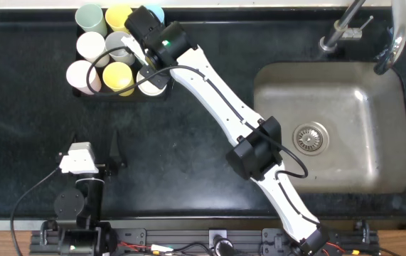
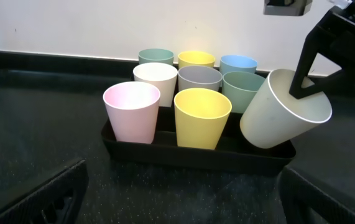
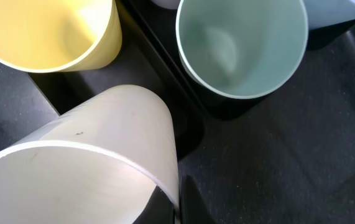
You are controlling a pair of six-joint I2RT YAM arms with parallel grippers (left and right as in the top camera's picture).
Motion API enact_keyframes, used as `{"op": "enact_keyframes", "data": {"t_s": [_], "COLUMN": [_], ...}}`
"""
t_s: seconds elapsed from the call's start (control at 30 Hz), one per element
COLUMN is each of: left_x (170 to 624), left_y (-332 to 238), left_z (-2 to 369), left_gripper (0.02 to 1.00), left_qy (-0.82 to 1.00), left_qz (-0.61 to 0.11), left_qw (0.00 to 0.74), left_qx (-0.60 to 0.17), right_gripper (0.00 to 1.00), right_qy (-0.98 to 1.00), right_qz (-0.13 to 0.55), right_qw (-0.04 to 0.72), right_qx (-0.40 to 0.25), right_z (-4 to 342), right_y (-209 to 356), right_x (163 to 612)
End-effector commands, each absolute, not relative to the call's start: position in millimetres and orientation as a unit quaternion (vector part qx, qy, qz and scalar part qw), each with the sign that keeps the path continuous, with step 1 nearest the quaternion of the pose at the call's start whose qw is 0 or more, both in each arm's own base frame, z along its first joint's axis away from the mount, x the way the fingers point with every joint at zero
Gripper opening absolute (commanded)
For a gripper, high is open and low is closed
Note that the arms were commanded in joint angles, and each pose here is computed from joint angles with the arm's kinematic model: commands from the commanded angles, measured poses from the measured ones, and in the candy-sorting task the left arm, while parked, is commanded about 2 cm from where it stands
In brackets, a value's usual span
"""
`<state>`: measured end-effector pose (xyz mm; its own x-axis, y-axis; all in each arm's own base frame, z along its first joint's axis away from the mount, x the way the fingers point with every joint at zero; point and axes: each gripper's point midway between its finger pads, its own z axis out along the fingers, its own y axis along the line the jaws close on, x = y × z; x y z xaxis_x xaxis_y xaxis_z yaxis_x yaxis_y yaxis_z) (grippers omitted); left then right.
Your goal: Store Cups
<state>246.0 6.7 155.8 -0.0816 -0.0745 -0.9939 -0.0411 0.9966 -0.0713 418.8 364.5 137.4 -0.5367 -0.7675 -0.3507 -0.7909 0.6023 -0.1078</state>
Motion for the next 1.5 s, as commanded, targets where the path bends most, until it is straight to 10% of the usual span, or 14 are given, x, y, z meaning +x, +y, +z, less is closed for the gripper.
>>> {"op": "enact_keyframes", "data": {"t_s": [0.03,0.67,0.73,0.8,0.83,1.2,1.5], "left_x": [245.7,245.7,245.7,245.7,245.7,245.7,245.7], "left_y": [6.1,6.1,6.1,6.1,6.1,6.1,6.1], "left_z": [156.1,156.1,156.1,156.1,156.1,156.1,156.1], "left_gripper": [0.998,1.000,1.000,1.000,1.000,1.000,1.000], "left_qy": [0.734,0.734,0.734,0.734,0.734,0.734,0.734], "left_qz": [-0.009,-0.009,-0.009,-0.009,-0.010,-0.009,-0.009], "left_qw": [0.679,0.679,0.679,0.679,0.679,0.679,0.679], "left_qx": [-0.032,-0.032,-0.032,-0.032,-0.032,-0.032,-0.032], "right_gripper": [0.042,0.042,0.251,0.895,0.996,0.998,0.998], "right_qy": [0.877,0.879,0.879,0.879,0.879,0.879,0.887], "right_qz": [0.032,0.027,0.027,0.028,0.028,0.031,0.068], "right_qw": [0.174,0.164,0.164,0.165,0.165,0.177,0.287], "right_qx": [-0.446,-0.446,-0.446,-0.446,-0.446,-0.443,-0.356], "right_z": [125.1,108.2,108.2,108.3,108.3,117.1,206.1], "right_y": [363.5,364.0,364.0,364.3,364.3,366.4,356.3], "right_x": [421.2,424.6,424.6,424.5,424.5,427.0,459.7]}}
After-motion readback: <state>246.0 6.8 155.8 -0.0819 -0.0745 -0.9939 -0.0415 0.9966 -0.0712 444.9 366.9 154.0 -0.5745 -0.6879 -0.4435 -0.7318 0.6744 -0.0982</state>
